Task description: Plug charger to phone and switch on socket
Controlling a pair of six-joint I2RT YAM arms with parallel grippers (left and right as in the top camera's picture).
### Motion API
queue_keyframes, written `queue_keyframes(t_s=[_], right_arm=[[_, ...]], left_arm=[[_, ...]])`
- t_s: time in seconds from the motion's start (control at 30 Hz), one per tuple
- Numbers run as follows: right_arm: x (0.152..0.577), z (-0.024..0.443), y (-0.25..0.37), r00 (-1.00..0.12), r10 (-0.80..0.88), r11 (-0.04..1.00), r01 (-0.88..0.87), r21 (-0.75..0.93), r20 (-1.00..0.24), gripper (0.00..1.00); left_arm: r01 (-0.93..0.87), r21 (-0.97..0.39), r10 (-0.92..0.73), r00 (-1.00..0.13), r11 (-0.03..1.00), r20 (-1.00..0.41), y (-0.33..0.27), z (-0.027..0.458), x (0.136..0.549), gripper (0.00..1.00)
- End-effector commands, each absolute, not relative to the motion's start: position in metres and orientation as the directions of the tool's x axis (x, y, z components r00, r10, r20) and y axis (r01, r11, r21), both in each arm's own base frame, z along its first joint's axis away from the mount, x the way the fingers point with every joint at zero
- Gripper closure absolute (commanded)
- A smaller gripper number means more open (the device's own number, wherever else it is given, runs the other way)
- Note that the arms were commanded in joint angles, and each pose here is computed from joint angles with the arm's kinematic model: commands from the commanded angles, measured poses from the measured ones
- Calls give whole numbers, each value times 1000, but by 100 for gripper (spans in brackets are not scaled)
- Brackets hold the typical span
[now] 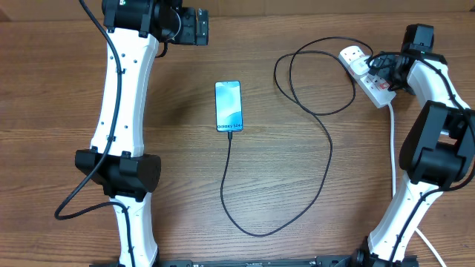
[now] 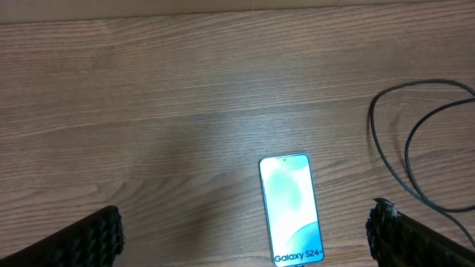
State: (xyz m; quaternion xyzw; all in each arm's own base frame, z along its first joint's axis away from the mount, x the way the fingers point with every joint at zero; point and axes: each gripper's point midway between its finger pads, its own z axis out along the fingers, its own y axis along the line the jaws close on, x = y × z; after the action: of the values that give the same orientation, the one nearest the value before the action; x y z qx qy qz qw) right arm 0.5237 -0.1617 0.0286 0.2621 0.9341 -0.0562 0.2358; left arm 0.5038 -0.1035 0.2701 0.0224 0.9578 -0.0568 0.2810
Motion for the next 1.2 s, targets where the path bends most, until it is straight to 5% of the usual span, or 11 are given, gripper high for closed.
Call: queue_keyframes(t_s=[0.0,0.77,0.9,1.17], right_arm=[[520,14,-145,-781,466,871,487,61,-416,0],[505,3,-123,-821,481,876,464,130,-309,0],[499,33,-128,-776,549,834,534,140,-311,0],[436,175,-118,-653,671,735,647,201,-351,0]], left_arm=[[57,-89,0,-842,994,-539,-100,269,505,0],[57,-89,0,-842,994,-539,-100,269,505,0],[57,-89,0,-842,994,-540,-100,269,505,0],[57,-89,0,-842,994,-540,-100,269,505,0]])
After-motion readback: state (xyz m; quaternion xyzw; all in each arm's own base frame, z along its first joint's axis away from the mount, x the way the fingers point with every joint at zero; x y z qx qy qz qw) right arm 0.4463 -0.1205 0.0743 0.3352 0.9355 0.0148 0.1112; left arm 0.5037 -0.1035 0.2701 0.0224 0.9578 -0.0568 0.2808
